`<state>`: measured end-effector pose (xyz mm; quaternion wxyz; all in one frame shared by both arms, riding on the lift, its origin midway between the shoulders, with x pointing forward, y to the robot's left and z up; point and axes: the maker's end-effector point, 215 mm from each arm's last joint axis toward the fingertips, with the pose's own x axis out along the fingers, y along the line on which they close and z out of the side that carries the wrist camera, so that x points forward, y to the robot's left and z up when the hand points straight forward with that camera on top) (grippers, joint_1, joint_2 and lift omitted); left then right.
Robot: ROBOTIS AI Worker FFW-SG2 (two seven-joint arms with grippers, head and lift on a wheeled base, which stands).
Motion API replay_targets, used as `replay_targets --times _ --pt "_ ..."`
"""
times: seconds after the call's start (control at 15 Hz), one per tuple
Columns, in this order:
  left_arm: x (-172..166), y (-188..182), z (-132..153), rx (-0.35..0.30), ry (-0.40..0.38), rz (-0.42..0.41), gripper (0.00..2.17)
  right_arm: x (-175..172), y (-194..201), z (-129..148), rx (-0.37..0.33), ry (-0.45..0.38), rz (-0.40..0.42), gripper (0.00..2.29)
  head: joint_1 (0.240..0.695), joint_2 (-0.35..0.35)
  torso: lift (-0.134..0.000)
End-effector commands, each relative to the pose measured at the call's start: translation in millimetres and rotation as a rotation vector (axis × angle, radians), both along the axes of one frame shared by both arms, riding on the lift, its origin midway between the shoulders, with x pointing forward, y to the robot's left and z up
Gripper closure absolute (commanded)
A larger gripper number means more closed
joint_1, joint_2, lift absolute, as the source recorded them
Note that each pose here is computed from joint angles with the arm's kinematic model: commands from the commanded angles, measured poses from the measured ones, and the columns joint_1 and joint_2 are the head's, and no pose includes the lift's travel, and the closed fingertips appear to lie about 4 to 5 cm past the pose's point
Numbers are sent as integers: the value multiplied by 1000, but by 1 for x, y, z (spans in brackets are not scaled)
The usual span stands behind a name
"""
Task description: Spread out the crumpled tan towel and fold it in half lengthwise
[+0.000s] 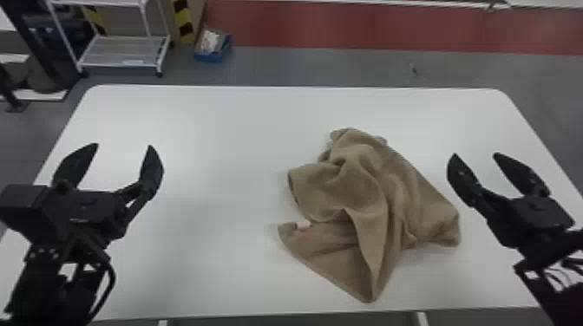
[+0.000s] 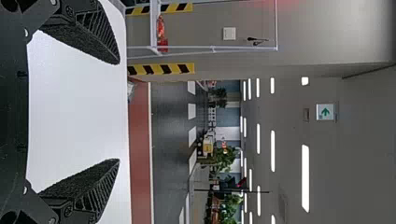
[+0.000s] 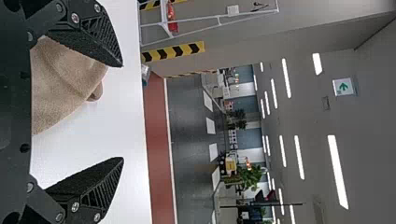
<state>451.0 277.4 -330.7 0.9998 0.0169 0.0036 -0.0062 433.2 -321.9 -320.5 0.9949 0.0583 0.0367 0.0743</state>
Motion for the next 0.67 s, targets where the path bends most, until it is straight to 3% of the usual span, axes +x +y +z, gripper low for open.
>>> replay_targets --times 0.0,0.6 --pt "0 0 -1 -2 2 1 140 1 1 0 2 -1 -2 205 695 -56 -125" --pt "4 -8 -4 -7 16 -13 137 3 0 4 -6 -11 -3 221 695 -56 -125"
